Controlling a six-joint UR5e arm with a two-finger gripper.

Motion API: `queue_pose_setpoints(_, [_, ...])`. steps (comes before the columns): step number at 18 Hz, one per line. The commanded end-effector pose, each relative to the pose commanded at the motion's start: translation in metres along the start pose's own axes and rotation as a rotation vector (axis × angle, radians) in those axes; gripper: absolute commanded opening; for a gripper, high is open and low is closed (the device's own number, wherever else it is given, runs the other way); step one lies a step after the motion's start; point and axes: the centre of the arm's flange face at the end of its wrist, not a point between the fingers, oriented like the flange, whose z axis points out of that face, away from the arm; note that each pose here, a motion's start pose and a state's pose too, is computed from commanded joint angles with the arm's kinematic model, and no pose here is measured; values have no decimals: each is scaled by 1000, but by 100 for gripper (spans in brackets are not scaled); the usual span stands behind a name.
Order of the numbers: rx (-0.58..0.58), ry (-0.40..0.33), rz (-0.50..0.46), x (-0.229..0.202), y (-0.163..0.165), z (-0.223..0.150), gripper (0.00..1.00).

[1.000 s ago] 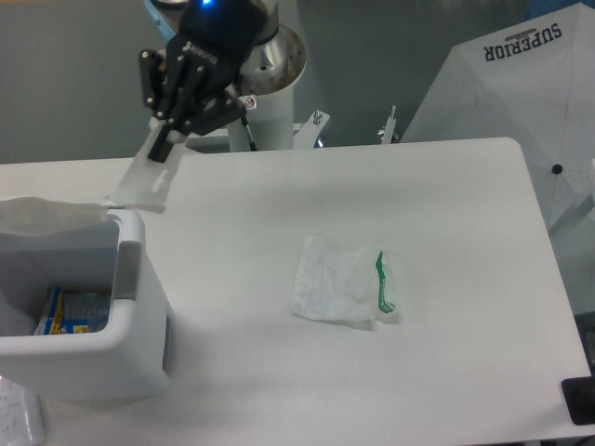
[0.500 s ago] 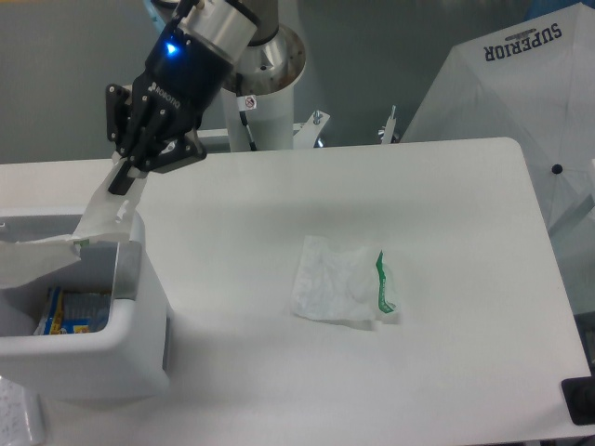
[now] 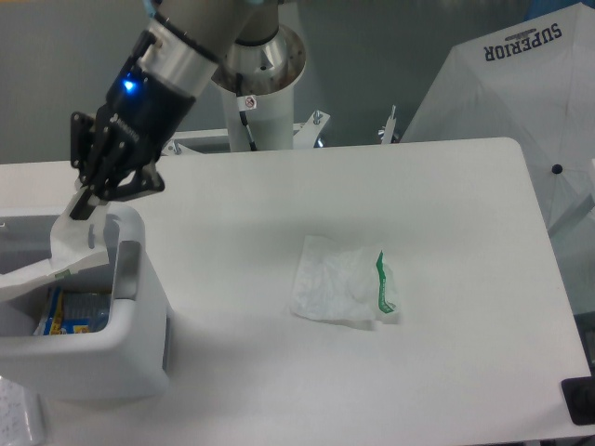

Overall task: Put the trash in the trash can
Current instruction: 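Lower the bag into the bin and open the gripper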

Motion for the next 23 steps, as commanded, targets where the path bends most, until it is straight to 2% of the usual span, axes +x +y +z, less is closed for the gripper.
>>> queue_pose_setpoints(5, [-14, 27, -10, 10, 2, 13, 6])
queue_pose_setpoints(10, [-24, 61, -65, 24, -2, 29, 6])
queue_pose_setpoints(17, [-43, 91, -172, 17, 2, 56, 8])
queue_pose_setpoints(23, [-59, 102, -199, 13, 11, 67, 9])
